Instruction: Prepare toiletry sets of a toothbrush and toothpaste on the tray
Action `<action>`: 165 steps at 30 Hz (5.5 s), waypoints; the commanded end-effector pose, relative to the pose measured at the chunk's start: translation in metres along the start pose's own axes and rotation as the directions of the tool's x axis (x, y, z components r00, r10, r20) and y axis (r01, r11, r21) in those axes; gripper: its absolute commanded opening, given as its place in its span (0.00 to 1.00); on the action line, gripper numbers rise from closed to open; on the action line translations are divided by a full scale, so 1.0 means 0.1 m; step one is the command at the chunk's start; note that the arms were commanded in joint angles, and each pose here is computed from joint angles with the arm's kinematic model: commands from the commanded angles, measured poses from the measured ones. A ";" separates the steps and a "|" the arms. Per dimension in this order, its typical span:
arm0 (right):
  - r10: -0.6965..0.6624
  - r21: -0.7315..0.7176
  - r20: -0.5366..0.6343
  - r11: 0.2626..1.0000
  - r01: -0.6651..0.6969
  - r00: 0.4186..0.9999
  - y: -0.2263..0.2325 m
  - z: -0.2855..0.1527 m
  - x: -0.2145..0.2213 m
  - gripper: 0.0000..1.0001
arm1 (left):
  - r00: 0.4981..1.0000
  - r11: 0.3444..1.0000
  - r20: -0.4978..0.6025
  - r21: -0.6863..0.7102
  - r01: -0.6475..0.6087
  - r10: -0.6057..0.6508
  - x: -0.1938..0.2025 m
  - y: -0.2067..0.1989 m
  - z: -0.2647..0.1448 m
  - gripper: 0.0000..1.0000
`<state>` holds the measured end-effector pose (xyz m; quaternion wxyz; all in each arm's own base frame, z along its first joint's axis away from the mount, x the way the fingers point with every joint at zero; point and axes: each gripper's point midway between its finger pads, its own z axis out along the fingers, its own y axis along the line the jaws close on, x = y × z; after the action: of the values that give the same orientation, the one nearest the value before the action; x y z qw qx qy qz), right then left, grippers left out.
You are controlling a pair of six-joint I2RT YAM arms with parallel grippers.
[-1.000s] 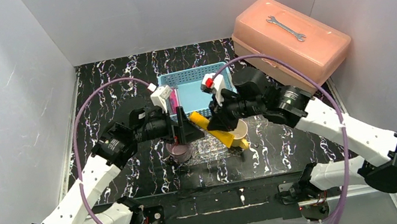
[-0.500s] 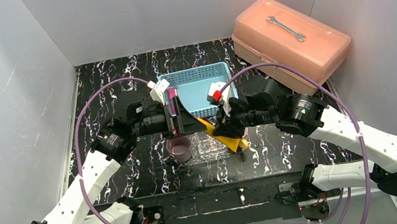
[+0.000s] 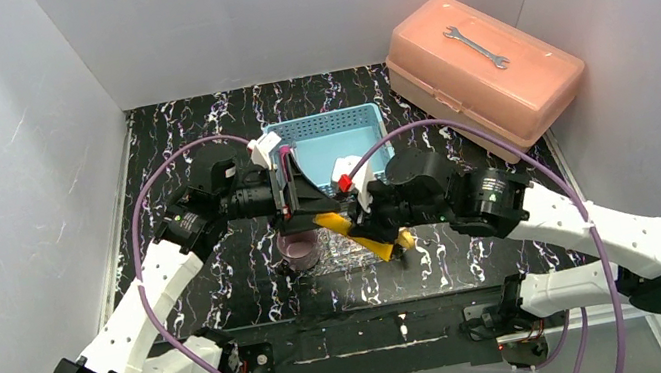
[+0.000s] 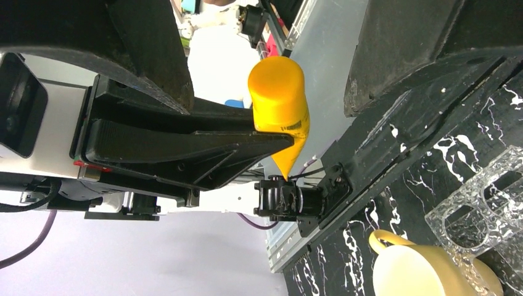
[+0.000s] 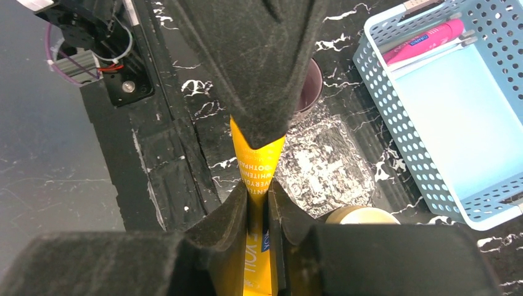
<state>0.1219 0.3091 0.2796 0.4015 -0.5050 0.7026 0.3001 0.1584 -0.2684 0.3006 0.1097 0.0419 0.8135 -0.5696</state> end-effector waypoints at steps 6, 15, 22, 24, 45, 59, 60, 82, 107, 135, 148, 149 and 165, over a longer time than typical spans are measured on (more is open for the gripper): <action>-0.041 0.071 0.083 0.997 0.035 0.996 -0.07 -0.06 -0.32 0.23 | 0.998 1.000 -0.061 0.024 0.006 -0.005 0.12 -0.07 -0.09 0.75; -0.043 0.055 0.078 0.998 0.039 0.996 -0.01 -0.02 -0.37 0.24 | 0.997 1.000 -0.076 0.022 -0.005 0.006 0.15 -0.02 -0.07 0.65; -0.051 0.049 0.077 0.998 0.047 0.996 0.03 0.03 -0.42 0.24 | 0.996 0.999 -0.091 0.031 -0.014 0.017 0.15 -0.01 -0.06 0.58; -0.053 0.048 0.075 0.998 0.050 0.996 0.03 0.04 -0.42 0.24 | 0.995 0.999 -0.097 0.033 -0.019 0.022 0.16 0.00 -0.05 0.55; -0.063 0.114 0.076 0.992 0.054 0.995 -0.06 0.08 -0.40 0.60 | 0.995 0.998 -0.074 0.009 -0.064 0.064 0.13 0.14 -0.07 0.00; 0.059 0.326 0.193 0.938 -0.121 0.979 -0.43 0.01 -0.53 0.69 | 0.989 0.999 0.142 0.018 -0.048 0.045 -0.38 0.33 -0.47 0.00; 0.075 0.336 0.209 0.931 -0.144 0.975 -0.46 0.01 -0.56 0.69 | 0.987 0.998 0.153 0.018 -0.053 0.049 -0.41 0.33 -0.49 0.00; 0.650 -0.015 0.455 0.689 -0.725 0.608 -1.45 -0.03 -0.64 0.68 | 0.924 0.995 0.382 0.099 -0.025 -0.015 -0.92 0.38 -0.67 0.00; 0.801 -0.481 0.445 0.592 -0.647 0.401 -1.15 -0.03 -0.93 0.72 | 0.891 0.961 0.437 0.277 0.002 -0.127 -1.10 -0.02 -0.80 0.00; 0.842 -0.624 0.381 0.539 -0.566 0.381 -1.00 0.05 -1.29 0.57 | 0.901 0.935 0.415 0.353 -0.034 -0.124 -1.01 -0.16 -0.84 0.00; 0.835 -0.628 0.386 0.549 -0.551 0.393 -0.93 0.08 -1.32 0.01 | 0.923 0.939 0.374 0.342 -0.042 -0.094 -0.90 -0.07 -0.79 0.11; 0.833 -0.625 0.389 0.552 -0.552 0.393 -0.93 0.08 -1.31 0.01 | 0.923 0.939 0.371 0.341 -0.038 -0.097 -0.91 -0.06 -0.78 0.13; 0.773 -0.497 0.437 0.633 -0.593 0.459 -0.97 0.07 -1.15 0.01 | 0.946 0.965 0.305 0.262 0.026 -0.108 -0.83 0.13 -0.70 0.41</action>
<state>0.2402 0.3464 0.3386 0.3202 -0.0697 0.6549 0.6809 0.2431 -0.1928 0.3251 0.2132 -0.0984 0.6962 -0.6783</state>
